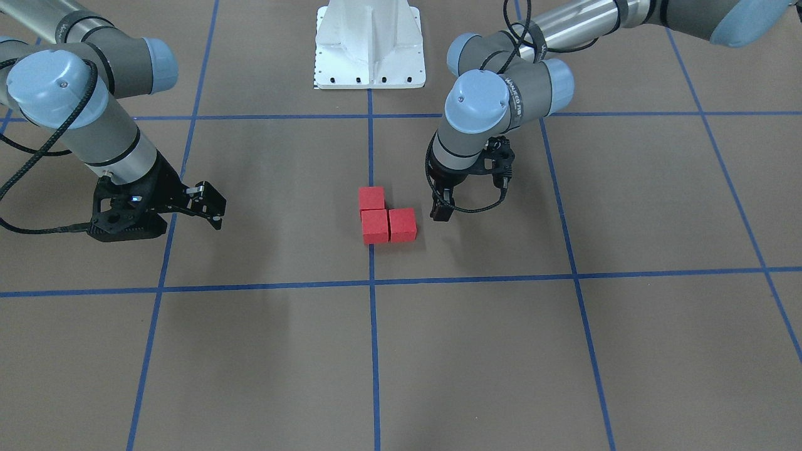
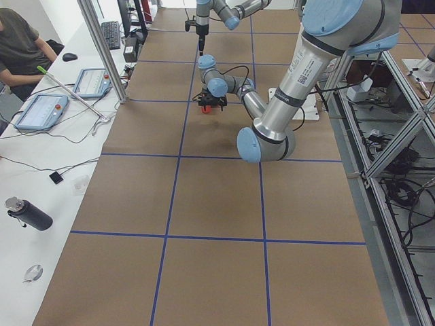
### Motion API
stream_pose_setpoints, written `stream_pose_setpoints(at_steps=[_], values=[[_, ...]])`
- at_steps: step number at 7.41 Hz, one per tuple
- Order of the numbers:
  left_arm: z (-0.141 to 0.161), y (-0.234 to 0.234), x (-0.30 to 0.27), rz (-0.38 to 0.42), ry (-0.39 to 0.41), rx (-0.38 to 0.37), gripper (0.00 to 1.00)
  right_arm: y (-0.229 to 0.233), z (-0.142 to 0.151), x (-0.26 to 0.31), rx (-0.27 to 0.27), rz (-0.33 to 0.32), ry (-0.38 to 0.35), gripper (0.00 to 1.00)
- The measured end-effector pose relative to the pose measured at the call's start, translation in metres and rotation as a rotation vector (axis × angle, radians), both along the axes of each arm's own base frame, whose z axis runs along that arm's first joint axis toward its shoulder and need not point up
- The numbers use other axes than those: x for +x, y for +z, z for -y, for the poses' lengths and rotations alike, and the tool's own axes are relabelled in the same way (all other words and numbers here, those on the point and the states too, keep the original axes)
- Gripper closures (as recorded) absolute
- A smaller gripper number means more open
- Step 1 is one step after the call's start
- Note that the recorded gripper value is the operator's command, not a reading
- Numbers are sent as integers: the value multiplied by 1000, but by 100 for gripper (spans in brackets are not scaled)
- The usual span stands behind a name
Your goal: Form red blocks into L shape at center
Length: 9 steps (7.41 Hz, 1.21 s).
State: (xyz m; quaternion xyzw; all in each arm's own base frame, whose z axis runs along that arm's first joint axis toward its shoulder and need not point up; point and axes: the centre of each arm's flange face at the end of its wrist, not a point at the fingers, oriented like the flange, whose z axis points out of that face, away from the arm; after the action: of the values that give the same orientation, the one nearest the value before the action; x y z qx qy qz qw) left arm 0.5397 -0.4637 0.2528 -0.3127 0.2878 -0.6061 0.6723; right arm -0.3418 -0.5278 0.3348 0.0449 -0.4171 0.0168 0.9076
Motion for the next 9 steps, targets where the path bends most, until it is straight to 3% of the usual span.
stream_pose_setpoints(at_steps=[3,9], values=[[-9,-1,29,16,34,-5,0,1,0,0,0,0,0,0],[0,-7,35,24,28,11,0,0,0,0,0,0,0,0]])
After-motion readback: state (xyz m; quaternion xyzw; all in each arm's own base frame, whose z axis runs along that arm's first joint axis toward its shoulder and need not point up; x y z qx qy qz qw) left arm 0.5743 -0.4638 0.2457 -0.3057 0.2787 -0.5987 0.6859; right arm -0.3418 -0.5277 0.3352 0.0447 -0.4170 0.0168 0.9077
